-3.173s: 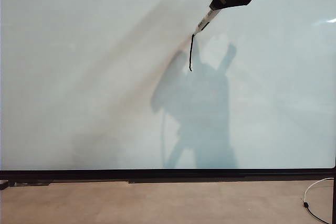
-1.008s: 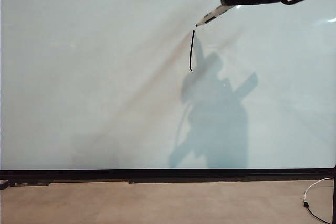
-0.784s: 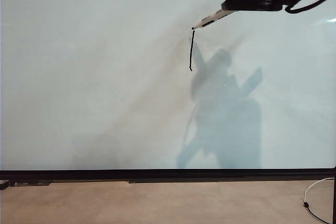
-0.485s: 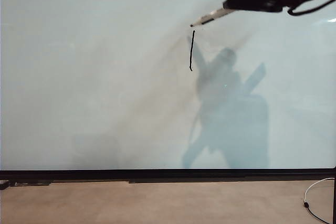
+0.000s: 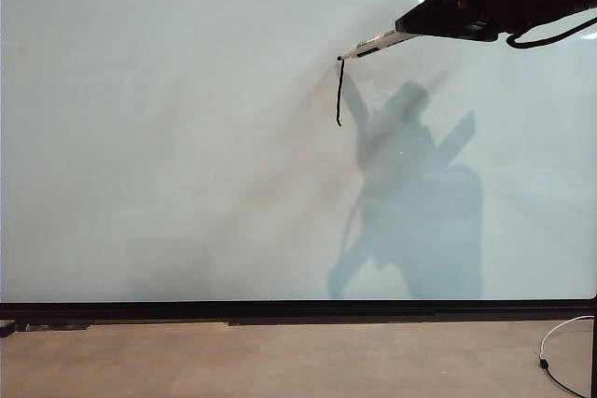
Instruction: Pick up the pen on the shelf to the right of the whiteboard and draw a rectangle.
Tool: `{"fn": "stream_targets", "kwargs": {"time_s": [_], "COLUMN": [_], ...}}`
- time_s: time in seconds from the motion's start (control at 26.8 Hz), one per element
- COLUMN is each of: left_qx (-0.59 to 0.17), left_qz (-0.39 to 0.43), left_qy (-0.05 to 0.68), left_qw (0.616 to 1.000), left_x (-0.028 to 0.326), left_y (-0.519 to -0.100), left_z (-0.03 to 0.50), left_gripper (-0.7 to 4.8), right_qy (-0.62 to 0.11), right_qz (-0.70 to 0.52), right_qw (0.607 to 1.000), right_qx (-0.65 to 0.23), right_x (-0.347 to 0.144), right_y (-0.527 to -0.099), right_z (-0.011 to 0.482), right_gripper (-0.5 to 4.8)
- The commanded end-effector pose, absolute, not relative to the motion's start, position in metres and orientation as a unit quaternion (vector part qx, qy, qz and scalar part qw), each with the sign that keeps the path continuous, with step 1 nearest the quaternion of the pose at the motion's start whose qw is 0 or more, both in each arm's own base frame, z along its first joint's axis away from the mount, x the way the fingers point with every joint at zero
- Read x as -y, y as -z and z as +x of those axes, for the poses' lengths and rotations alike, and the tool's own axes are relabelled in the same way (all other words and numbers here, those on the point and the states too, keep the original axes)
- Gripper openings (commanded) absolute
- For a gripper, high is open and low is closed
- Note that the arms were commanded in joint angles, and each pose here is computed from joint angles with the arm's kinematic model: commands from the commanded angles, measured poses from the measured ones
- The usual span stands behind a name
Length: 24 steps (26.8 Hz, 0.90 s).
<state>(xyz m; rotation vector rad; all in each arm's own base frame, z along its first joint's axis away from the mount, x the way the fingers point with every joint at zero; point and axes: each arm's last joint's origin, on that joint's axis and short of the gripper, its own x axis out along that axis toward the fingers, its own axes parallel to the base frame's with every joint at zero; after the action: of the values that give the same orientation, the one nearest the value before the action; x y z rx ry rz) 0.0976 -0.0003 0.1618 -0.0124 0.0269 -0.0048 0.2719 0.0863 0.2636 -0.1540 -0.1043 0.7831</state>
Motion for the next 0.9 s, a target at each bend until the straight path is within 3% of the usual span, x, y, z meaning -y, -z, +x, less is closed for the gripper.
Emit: {"fn": "stream_targets", "kwargs": {"time_s": [0.04, 0.9], "left_qx": [-0.009, -0.009], "left_qz": [-0.004, -0.004], "left_qy": [0.002, 0.002], "left_qw": [1.000, 1.000], "left_x": [0.0003, 0.0003], "left_y": [-0.1633, -0.1634], "left_z": [0.0975, 0.0975], "left_gripper": [-0.04, -0.04], "right_qy": [-0.374, -0.337], "right_qz": [-0.074, -0.077], "right_qw": [0.922, 0.936], "right_qx": [0.067, 0.067], "right_x": [-0.0859, -0.0776], "right_y": [-0.2683, -0.2709], "right_z": [0.2717, 0.2725], "right_gripper": [-0.06, -0.06]}}
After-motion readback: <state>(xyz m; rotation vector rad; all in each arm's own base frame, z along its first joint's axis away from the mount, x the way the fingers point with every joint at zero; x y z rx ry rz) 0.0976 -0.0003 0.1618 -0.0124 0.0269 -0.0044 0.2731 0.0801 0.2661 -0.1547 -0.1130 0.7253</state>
